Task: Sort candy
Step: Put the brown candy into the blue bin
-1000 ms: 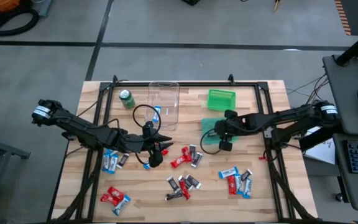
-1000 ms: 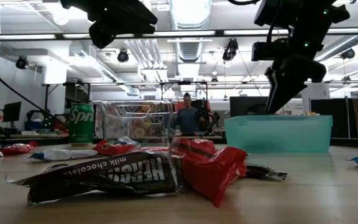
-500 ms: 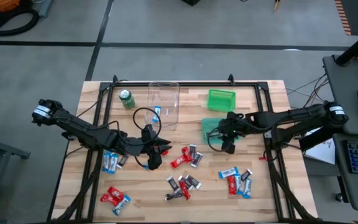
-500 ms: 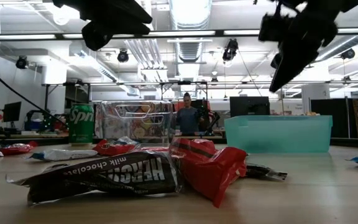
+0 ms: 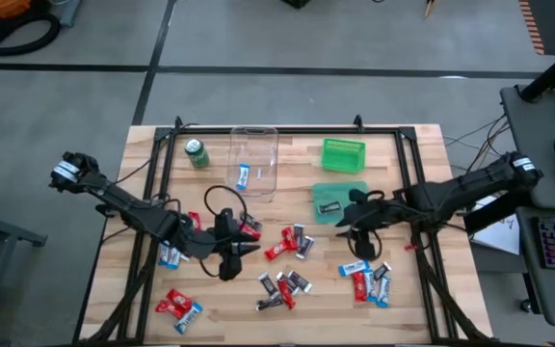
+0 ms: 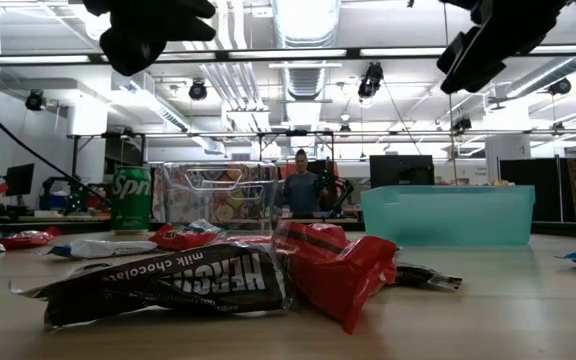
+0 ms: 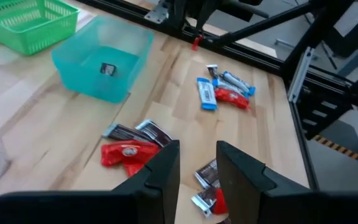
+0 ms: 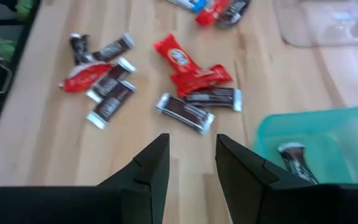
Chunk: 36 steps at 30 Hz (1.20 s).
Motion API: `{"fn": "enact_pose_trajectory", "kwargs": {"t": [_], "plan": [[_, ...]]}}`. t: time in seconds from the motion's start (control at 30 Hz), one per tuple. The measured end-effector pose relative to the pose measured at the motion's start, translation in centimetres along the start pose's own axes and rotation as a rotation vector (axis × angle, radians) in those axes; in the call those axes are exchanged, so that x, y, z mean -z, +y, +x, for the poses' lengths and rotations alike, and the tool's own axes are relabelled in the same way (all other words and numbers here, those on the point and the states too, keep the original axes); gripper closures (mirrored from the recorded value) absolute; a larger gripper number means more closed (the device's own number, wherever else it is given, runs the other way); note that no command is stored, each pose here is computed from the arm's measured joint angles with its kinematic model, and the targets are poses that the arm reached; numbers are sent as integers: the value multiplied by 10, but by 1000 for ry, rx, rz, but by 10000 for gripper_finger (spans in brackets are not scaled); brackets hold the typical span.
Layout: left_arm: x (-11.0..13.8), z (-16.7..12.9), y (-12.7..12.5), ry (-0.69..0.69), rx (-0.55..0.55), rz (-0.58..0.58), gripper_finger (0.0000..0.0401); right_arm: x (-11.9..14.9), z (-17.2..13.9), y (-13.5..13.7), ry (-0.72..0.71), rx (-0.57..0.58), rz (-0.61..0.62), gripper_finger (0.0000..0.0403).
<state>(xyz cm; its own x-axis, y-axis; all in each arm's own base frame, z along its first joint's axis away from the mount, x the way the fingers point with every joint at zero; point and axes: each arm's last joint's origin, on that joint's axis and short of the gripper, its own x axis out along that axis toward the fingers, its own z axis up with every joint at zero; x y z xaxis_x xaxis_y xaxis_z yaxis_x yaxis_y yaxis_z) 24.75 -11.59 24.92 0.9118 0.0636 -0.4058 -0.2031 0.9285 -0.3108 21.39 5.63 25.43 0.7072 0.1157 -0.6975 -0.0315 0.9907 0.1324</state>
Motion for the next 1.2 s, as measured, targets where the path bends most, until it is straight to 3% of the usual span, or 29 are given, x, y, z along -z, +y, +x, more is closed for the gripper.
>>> {"fn": "enact_pose_trajectory", "kwargs": {"t": [0.33, 0.43, 0.5, 0.57, 0.63, 0.73, 1.0, 1.2], "plan": [[10, -5, -5, 57, 8, -54, 314, 4, 7, 14, 23, -38, -24, 284], [17, -7, -5, 144, 25, -156, 314, 3, 8, 16, 12, -43, -26, 284], [26, -10, -4, 277, 29, -282, 314, 3, 8, 16, 11, -44, -26, 284], [41, -17, 0, 462, -41, -414, 318, 3, 7, 16, 8, -45, -26, 284], [58, -28, 6, 605, -200, -502, 323, 3, 7, 16, 9, -45, -26, 284], [75, -41, 12, 726, -395, -592, 329, 2, 8, 16, 8, -45, -27, 284], [84, -47, 20, 770, -551, -549, 322, 3, 8, 16, 9, -44, -28, 284], [87, -48, 24, 782, -606, -516, 304, 3, 8, 16, 9, -44, -29, 284]]}}
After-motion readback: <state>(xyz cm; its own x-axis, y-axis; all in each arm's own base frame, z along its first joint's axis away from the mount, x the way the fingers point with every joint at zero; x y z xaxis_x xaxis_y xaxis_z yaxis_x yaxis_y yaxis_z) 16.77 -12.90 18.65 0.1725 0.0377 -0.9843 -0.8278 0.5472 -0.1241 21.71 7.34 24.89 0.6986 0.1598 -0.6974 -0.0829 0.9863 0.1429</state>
